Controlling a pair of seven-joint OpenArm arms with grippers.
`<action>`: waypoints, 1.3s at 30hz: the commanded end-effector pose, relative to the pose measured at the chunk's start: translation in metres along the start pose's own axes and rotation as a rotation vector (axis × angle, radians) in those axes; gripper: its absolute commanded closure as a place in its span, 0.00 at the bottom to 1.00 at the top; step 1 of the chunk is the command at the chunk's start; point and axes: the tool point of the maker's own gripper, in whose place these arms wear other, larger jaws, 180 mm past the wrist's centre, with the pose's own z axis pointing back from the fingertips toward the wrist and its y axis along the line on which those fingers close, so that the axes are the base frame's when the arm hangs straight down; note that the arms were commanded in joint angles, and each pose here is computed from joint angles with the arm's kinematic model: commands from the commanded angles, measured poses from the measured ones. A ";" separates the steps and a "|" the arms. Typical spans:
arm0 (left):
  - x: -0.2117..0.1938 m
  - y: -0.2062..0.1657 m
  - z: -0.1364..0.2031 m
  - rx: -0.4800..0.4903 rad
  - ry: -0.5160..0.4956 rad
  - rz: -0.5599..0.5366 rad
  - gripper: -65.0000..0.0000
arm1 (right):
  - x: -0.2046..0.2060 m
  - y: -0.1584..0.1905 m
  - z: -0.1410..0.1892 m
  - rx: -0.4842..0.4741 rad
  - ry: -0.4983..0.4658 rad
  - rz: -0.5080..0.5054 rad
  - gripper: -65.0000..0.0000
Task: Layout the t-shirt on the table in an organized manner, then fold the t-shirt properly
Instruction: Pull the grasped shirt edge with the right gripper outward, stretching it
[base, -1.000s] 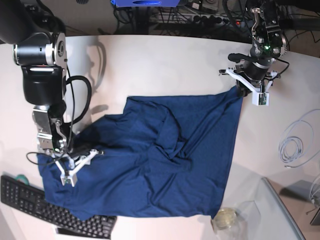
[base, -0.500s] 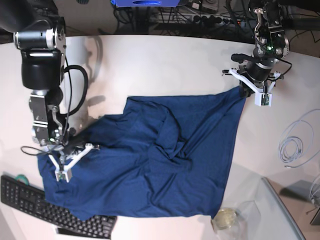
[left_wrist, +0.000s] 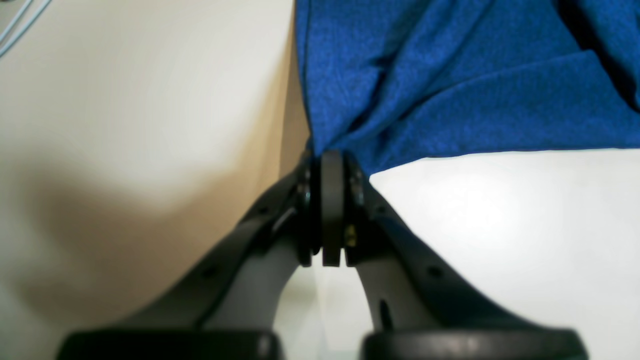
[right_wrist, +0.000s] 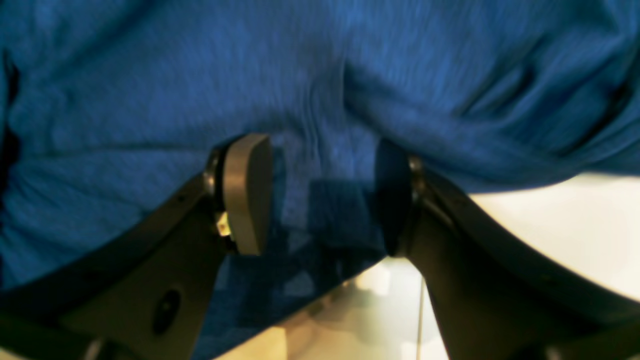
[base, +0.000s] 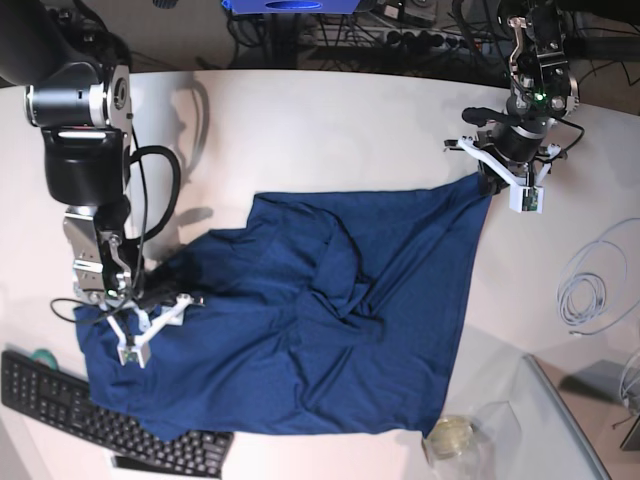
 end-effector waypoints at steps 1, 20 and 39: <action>0.013 0.004 0.001 0.005 -0.041 -0.006 1.00 | 0.031 -0.001 0.003 0.002 -0.067 0.006 0.53; 0.013 0.032 0.008 0.076 -0.048 0.025 1.00 | 0.017 -0.018 0.053 0.005 -0.044 0.052 1.00; 0.000 0.033 0.013 0.079 -0.023 0.024 1.00 | -0.067 -0.106 0.109 -0.178 0.153 -0.010 0.98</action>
